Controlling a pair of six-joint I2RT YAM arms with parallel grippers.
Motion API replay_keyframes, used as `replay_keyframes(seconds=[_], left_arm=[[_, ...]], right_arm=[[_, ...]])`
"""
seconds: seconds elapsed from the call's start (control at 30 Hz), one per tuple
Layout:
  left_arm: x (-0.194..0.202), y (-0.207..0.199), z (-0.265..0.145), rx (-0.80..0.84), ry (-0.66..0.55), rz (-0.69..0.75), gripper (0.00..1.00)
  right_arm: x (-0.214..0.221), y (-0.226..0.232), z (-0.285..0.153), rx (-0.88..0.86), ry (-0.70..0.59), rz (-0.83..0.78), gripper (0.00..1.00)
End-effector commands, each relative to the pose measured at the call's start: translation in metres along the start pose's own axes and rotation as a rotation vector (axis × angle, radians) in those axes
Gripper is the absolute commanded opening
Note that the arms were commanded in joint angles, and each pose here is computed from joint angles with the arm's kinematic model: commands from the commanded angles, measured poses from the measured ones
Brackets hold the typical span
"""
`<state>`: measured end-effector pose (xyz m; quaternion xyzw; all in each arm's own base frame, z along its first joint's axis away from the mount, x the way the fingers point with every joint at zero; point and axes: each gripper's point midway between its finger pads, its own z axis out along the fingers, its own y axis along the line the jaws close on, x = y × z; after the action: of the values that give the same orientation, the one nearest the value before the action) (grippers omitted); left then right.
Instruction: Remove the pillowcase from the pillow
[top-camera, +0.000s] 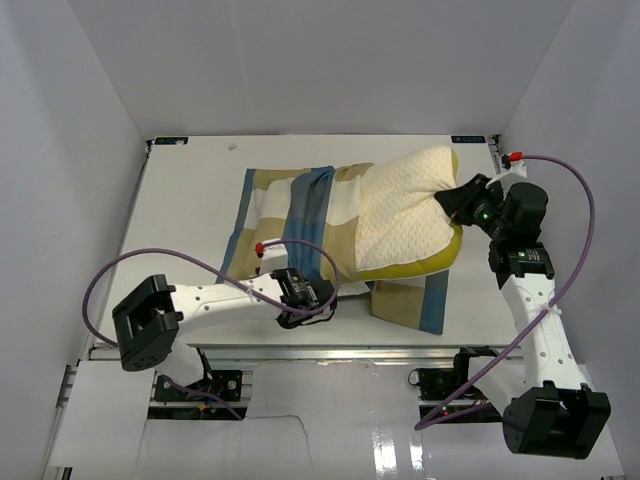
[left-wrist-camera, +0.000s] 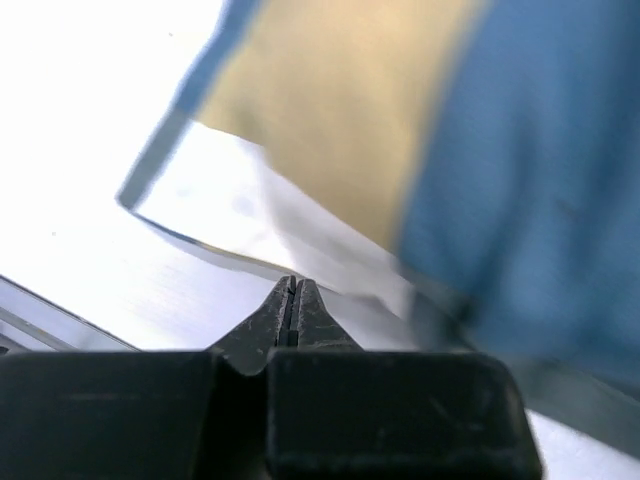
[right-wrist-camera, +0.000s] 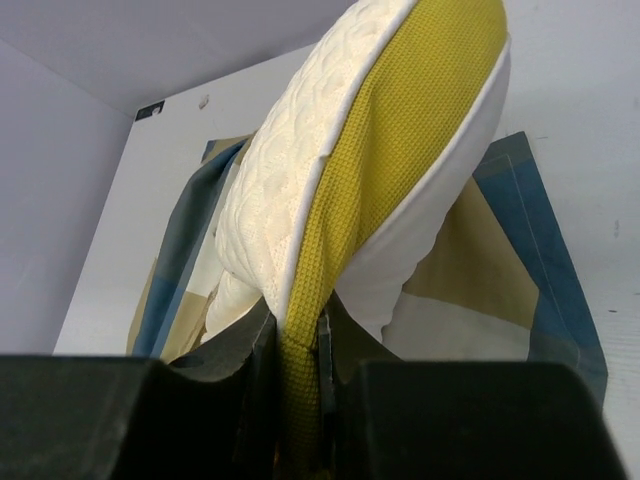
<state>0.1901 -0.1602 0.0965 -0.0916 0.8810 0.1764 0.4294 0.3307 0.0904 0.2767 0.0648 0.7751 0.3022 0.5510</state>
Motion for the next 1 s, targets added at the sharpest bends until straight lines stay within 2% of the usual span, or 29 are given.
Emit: replay_keyframes(seconds=[0.0,0.1,0.2,0.23,0.3,0.33,0.37,0.43,0.47,0.53,0.7,0.97], left_arm=[[-0.046,0.034,-0.007,-0.044,-0.071,-0.11,0.0],[-0.064,0.044,-0.008,-0.027,-0.081,-0.184,0.0],[-0.077,0.01,-0.023,0.186,-0.071,-0.148,0.01],[-0.073,-0.025,-0.039,0.408,-0.047,-0.088,0.21],[-0.069,-0.055,-0.059,0.63,-0.029,-0.076,0.36],[-0.079,-0.072,-0.075,0.756,-0.048,-0.125,0.43],[-0.069,-0.074,-0.084,0.842,-0.027,-0.096,0.56],[-0.074,-0.081,-0.095,0.917,-0.037,-0.104,0.66],[-0.07,-0.085,-0.094,0.919,-0.03,-0.077,0.75],[-0.065,-0.09,-0.086,0.893,-0.014,-0.046,0.82],[-0.047,-0.121,-0.054,0.826,0.045,0.042,0.84],[-0.041,-0.135,-0.02,0.814,0.08,0.024,0.8]], right_arm=[[-0.056,0.012,-0.014,-0.067,-0.134,-0.024,0.08],[-0.066,0.003,-0.026,-0.074,-0.146,-0.002,0.08],[-0.069,0.006,-0.031,-0.1,-0.143,-0.008,0.08],[-0.069,0.007,-0.032,-0.101,-0.145,-0.01,0.08],[-0.068,0.007,-0.034,-0.103,-0.147,-0.014,0.08],[-0.066,0.007,-0.034,-0.106,-0.142,-0.012,0.08],[-0.064,0.007,-0.034,-0.111,-0.136,-0.011,0.08],[-0.062,0.007,-0.033,-0.111,-0.133,-0.011,0.08],[-0.06,0.006,-0.033,-0.111,-0.129,-0.012,0.08],[-0.058,0.005,-0.033,-0.113,-0.125,-0.009,0.08],[-0.053,0.006,-0.034,-0.127,-0.114,-0.01,0.08],[-0.05,0.01,-0.037,-0.142,-0.114,-0.022,0.08]])
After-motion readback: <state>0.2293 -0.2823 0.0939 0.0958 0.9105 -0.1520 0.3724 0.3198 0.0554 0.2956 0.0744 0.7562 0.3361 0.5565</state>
